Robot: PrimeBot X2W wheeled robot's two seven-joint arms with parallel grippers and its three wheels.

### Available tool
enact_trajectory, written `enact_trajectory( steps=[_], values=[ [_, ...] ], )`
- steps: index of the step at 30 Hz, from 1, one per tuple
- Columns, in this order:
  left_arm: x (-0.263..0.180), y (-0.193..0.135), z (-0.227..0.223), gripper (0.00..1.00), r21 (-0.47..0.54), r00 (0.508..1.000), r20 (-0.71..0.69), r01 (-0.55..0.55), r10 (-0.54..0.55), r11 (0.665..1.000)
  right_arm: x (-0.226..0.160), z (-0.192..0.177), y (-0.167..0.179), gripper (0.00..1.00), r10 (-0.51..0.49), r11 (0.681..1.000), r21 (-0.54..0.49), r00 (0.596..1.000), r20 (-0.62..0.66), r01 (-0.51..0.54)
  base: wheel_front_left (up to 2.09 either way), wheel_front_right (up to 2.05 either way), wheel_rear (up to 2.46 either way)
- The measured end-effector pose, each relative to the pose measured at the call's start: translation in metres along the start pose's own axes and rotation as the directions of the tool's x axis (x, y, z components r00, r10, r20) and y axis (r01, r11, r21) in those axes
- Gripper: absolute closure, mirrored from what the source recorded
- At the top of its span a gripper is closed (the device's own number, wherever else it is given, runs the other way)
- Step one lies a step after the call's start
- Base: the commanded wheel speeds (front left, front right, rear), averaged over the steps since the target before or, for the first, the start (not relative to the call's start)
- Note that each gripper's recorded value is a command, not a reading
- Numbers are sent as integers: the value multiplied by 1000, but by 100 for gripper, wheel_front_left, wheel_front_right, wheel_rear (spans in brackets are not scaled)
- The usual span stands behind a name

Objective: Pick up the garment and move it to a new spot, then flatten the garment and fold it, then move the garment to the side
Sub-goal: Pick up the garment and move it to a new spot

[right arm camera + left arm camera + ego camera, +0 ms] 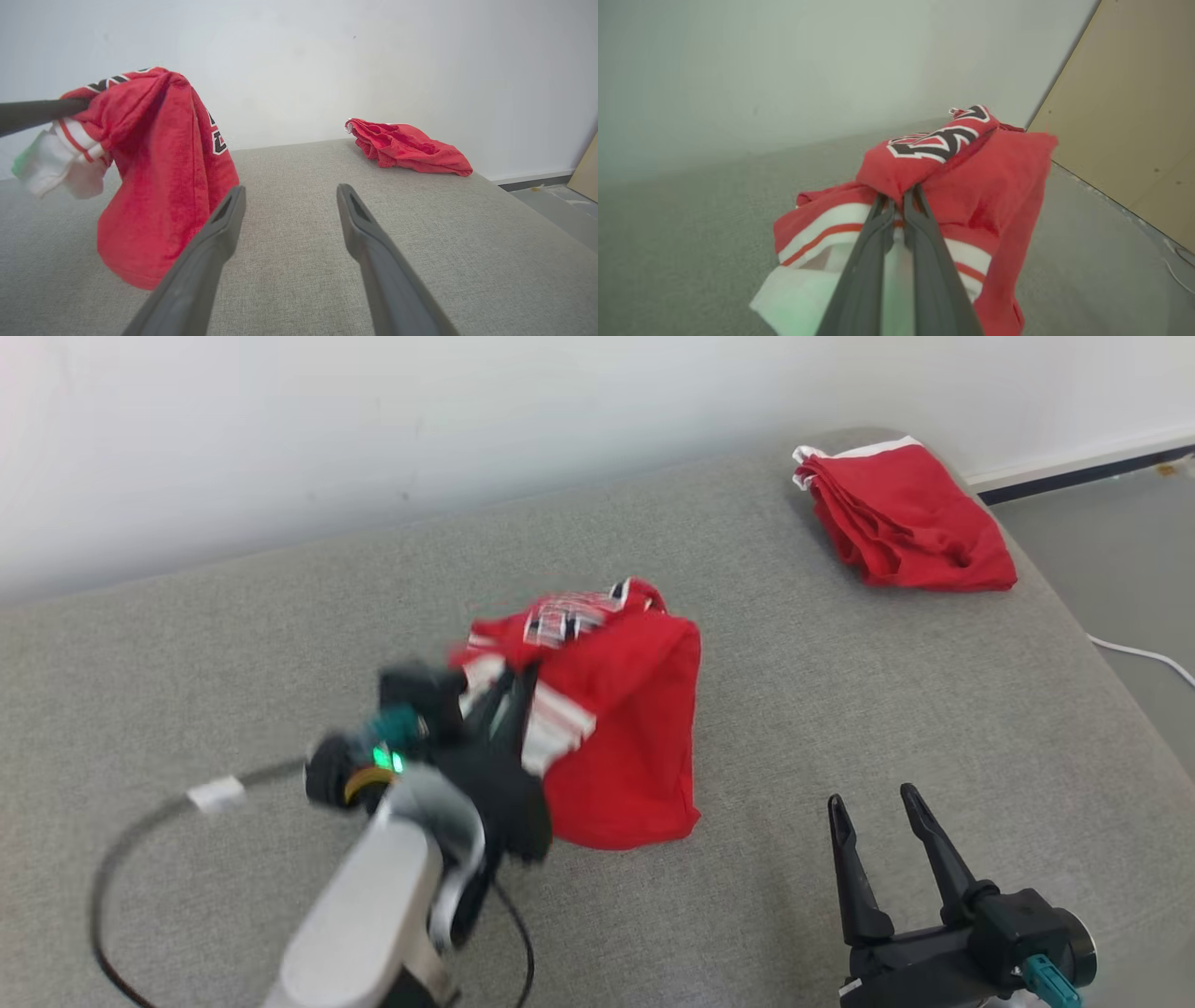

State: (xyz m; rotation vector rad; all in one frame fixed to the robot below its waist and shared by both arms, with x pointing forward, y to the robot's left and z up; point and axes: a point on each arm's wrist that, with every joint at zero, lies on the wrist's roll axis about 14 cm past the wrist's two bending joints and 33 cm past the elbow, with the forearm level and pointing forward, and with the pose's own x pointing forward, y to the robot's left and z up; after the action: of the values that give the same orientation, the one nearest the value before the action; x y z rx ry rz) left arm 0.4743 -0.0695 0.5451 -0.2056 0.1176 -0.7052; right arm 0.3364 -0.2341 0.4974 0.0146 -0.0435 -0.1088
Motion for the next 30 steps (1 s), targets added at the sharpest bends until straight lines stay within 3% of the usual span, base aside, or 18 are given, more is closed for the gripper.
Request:
enact_trajectory(
  steps=[5, 6, 7, 12, 17, 23, 30],
  values=[
    [-21, 12, -71, 100, -4, 984, -173, -47, 45, 999, 2, -3, 5, 0, 14, 1000, 6, 1000, -9, -14, 0, 0, 0],
    [-24, 14, -78, 65, -9, 981, -188, -56, 53, 998, 3, -3, 6, 0, 16, 1000, 8, 1000, -9, -16, 0, 0, 0],
    [-26, 15, -82, 0, -2, 979, -199, -56, 54, 998, 3, -3, 7, 0, 20, 1000, 9, 1000, -9, -20, 0, 0, 0],
    [-31, 8, -75, 0, -11, 989, -144, -42, 40, 999, 3, -1, 11, 0, 34, 999, 11, 999, 0, -34, 0, 0, 0],
    [-33, 7, -35, 0, -9, 998, 6, -56, 56, 998, 0, 1, 13, 0, 41, 999, 12, 999, 8, -42, 0, 0, 0],
    [-58, 39, 16, 0, 111, 978, 168, -140, 120, 984, 4, 11, 23, 0, 74, 997, 9, 996, 44, -75, 0, 0, 0],
    [-104, 80, 44, 0, 154, 932, 272, -289, 240, 945, 7, 15, 36, 0, 115, 993, 10, 992, 60, -116, 0, 0, 0]
  ],
)
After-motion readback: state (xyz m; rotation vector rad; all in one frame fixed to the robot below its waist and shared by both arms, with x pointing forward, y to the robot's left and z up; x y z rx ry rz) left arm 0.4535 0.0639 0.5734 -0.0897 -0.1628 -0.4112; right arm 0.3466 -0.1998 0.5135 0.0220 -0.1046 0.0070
